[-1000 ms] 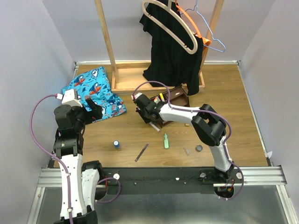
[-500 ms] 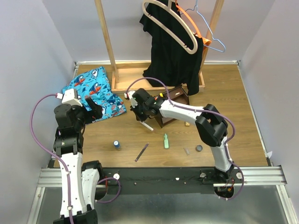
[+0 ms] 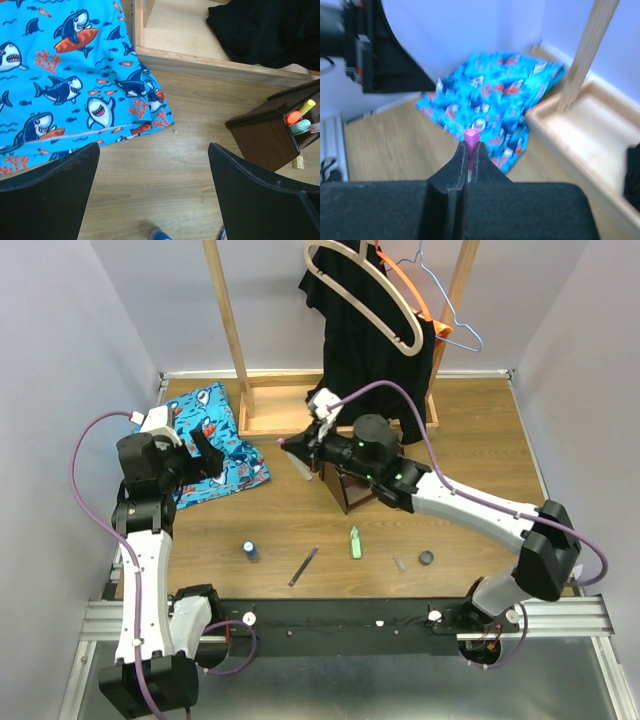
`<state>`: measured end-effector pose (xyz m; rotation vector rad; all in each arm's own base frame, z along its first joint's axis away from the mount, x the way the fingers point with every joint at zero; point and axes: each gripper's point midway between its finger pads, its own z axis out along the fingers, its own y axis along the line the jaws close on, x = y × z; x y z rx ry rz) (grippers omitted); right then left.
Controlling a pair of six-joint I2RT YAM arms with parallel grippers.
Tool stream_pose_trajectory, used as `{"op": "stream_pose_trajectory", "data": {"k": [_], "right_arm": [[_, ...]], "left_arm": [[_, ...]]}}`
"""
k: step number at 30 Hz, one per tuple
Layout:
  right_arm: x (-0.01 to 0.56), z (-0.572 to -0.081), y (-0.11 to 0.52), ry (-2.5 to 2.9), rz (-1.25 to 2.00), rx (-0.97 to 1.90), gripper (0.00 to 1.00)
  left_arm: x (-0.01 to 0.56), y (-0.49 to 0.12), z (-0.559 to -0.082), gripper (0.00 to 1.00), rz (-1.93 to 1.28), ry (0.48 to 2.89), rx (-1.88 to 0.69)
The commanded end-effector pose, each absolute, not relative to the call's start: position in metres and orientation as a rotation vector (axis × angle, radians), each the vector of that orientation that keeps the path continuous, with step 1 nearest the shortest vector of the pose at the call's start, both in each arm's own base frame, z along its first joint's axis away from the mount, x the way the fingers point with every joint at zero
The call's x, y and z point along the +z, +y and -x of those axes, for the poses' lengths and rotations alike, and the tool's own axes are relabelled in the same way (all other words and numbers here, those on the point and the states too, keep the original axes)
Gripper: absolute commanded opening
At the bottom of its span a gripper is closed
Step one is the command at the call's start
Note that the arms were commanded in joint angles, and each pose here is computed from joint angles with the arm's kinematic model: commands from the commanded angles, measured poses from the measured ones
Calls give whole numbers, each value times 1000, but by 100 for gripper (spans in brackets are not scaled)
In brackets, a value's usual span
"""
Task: Sort the stationery into containers
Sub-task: Place the pen in the storage box.
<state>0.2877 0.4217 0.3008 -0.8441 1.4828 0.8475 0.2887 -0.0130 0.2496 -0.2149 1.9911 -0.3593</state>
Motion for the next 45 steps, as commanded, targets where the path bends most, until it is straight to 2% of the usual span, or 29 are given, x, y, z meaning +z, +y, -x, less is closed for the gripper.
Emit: {"op": "stream_pose_trajectory", "data": {"k": [1,11,17,31,45], "right_arm": [[344,-296,394,1236,763,776,1],[358,-335,320,1134,661,622,1],[349,-341,297,1083,675,605,1],[292,-340,283,1119,654,698,1],[249,-354,292,1137,604,763,1]], "left_arm": [[271,-30,-302,99,86,1946,-447],[275,-60,-322,99,-86,1999,-517],[252,-58,-335,99,-186,2077,-491],[231,-39,-361,99,-294,2213,-367],[219,-35,-351,99,-359,2276,-307]]}}
